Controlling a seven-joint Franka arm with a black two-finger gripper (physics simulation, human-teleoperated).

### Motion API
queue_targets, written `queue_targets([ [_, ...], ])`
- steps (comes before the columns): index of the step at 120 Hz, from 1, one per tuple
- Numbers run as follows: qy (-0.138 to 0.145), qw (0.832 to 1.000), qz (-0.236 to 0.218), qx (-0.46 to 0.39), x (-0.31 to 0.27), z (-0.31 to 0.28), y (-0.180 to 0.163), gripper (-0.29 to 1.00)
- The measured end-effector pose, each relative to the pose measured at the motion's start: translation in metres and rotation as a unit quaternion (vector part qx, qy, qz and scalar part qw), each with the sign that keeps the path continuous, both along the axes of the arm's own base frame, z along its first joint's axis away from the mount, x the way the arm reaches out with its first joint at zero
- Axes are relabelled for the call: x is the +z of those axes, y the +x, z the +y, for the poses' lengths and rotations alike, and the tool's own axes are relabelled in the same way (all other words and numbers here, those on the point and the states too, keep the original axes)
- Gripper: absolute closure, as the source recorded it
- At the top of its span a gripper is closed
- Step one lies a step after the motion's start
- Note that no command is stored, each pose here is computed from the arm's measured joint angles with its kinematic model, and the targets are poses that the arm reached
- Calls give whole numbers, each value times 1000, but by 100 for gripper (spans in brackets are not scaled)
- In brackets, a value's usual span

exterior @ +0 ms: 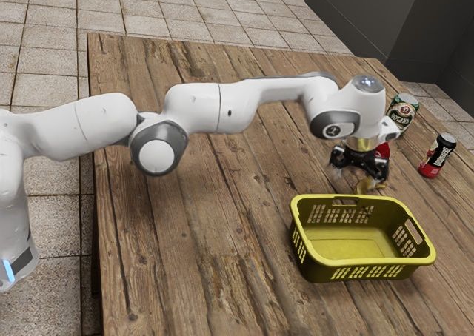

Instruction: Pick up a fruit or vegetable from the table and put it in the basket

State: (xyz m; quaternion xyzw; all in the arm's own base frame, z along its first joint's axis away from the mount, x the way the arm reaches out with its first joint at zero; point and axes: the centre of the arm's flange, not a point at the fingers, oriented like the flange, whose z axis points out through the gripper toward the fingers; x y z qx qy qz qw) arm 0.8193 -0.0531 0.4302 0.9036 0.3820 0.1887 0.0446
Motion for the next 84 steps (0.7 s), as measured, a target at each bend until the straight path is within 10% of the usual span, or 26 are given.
queue_targets([
  [23,55,998,6,-44,34,-7,-12,0],
  [84,61,996,-15,-60,47,30,-11,0],
])
